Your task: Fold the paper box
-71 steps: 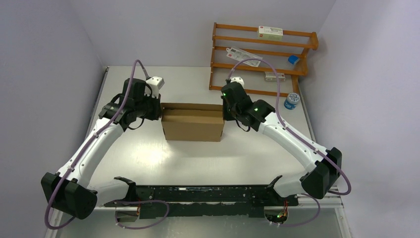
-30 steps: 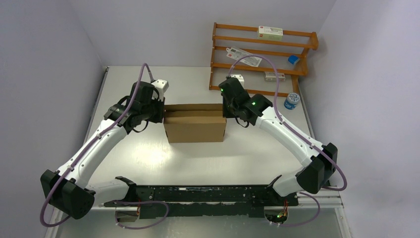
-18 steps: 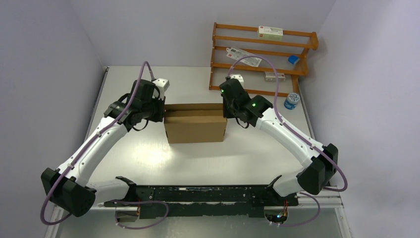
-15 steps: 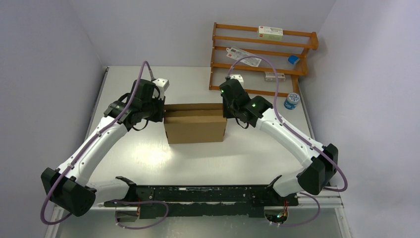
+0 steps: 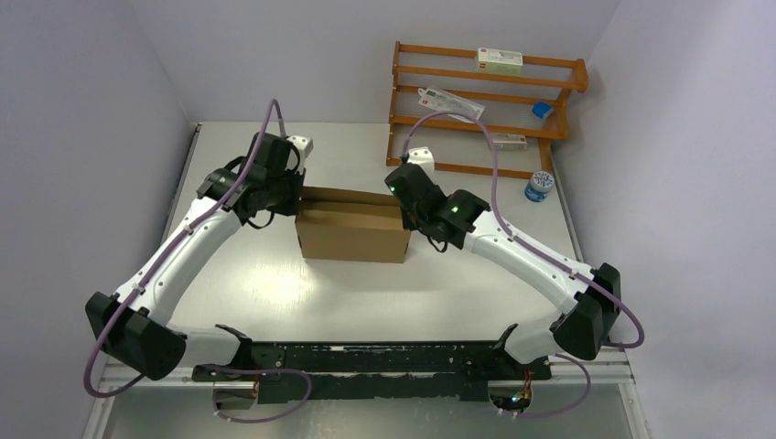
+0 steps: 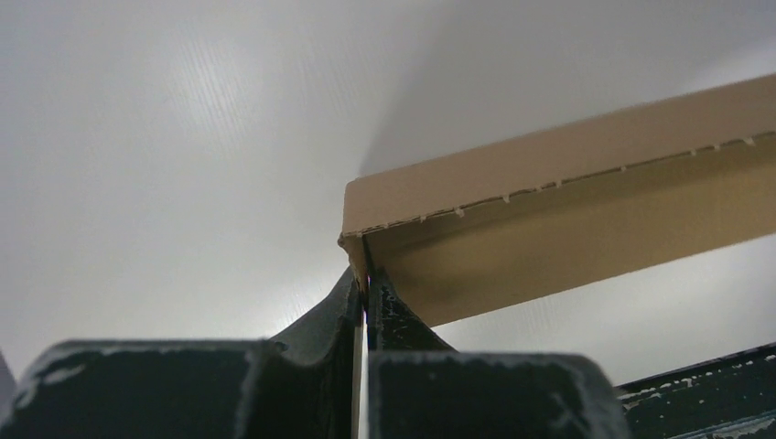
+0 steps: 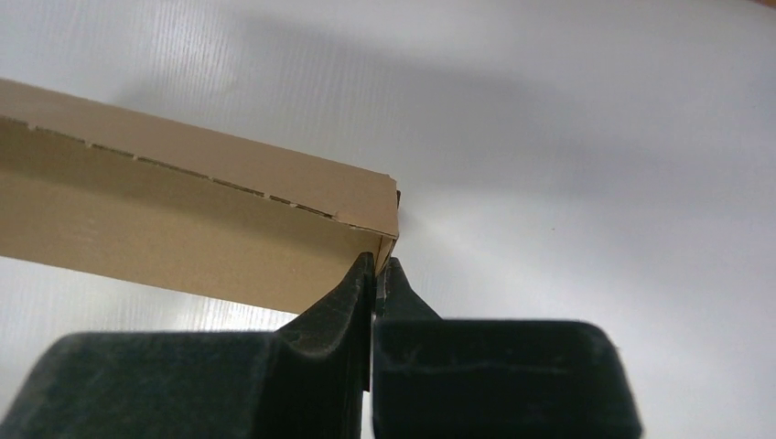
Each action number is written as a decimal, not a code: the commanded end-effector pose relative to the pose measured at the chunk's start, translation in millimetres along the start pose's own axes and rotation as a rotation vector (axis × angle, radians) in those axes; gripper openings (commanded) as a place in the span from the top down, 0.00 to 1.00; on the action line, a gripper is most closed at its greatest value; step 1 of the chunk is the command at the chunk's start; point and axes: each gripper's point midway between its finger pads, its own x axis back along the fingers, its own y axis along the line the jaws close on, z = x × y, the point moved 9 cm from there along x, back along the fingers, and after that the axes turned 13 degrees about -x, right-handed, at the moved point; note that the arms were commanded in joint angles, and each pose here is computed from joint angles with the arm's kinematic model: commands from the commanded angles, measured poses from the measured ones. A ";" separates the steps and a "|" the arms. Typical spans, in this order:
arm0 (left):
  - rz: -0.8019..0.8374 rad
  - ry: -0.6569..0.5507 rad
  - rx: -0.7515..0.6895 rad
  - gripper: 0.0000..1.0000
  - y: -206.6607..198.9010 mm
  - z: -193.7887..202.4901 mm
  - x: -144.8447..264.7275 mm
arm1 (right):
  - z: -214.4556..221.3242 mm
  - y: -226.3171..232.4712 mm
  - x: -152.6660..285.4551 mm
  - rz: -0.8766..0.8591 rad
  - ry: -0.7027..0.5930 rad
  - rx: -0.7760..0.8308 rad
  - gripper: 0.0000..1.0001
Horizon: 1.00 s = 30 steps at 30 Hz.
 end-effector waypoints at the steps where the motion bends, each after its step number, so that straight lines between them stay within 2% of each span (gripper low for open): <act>1: 0.071 -0.040 -0.031 0.95 -10.2 -22.0 4.4 | 23.0 26.4 3.2 -0.081 0.040 0.051 1.00; 10: 0.077 -0.047 -0.035 0.95 -9.4 -31.9 9.9 | 33.2 35.2 3.0 -0.061 0.020 0.084 1.00; 30: 0.156 0.077 -0.003 0.95 -18.4 -10.1 9.8 | 38.7 45.1 2.1 0.006 -0.037 0.103 1.00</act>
